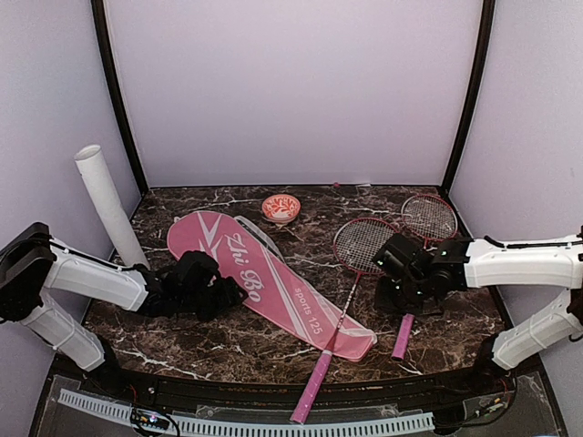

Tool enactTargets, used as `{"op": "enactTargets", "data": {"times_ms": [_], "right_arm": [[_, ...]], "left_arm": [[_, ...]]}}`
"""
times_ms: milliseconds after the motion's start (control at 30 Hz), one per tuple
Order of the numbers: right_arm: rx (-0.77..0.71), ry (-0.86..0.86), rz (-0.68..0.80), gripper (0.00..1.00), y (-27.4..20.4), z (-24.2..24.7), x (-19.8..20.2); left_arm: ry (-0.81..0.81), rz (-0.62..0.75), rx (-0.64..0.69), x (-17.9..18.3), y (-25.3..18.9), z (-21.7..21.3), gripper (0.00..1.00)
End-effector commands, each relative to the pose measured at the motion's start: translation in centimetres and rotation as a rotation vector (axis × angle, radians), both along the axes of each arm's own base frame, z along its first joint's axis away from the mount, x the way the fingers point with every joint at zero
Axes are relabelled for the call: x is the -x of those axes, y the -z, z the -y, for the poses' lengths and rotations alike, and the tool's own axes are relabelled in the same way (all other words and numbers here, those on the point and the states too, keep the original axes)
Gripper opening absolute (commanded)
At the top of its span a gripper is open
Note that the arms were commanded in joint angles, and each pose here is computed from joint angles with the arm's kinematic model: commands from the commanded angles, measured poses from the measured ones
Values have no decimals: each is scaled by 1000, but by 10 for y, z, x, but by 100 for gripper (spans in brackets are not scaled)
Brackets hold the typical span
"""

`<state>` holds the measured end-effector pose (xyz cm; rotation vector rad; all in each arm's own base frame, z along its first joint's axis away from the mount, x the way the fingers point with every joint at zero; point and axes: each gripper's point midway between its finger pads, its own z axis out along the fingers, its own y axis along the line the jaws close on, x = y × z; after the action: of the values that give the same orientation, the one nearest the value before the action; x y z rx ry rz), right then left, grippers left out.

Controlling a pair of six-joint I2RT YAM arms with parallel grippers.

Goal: Pack up the badminton gear
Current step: Adjust the racket bag at the center of the board.

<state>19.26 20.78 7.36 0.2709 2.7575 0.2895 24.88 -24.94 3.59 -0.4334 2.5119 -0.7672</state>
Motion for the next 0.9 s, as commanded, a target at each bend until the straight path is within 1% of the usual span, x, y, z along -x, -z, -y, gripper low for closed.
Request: {"op": "enactTargets", "data": {"times_ms": [0, 167, 333, 467, 500, 600, 667, 700, 767, 867], "right_arm": [[-16, -69, 32, 0, -5, -1, -8], [-26, -77, 37, 0, -4, 0, -11], [-69, -86, 32, 0, -3, -6, -10], [-137, -118, -11, 0, -2, -19, -1], [-156, -121, -19, 4, -2, -22, 2], [-213, -118, -43, 21, -1, -31, 16], [-250, -120, -53, 30, -4, -42, 25], [-263, -124, -58, 34, -5, -48, 30], [-281, -129, -74, 37, -2, -61, 38], [-287, -136, -84, 40, 0, -80, 43]], "left_arm": [[-96, -76, -7, 5, 10, -3, 67], [-95, -106, -17, 1, 18, 6, 66], [-105, -133, -27, -2, 29, 11, 62], [-111, -146, -40, -2, 36, 11, 50], [-113, -149, -47, -2, 39, 10, 46], [-121, -147, -51, -3, 43, 9, 32], [-123, -144, -52, -3, 43, 9, 25], [-125, -143, -54, -3, 43, 8, 24], [-124, -138, -61, -3, 43, 6, 20], [-126, -132, -68, -2, 43, 3, 15]]}}
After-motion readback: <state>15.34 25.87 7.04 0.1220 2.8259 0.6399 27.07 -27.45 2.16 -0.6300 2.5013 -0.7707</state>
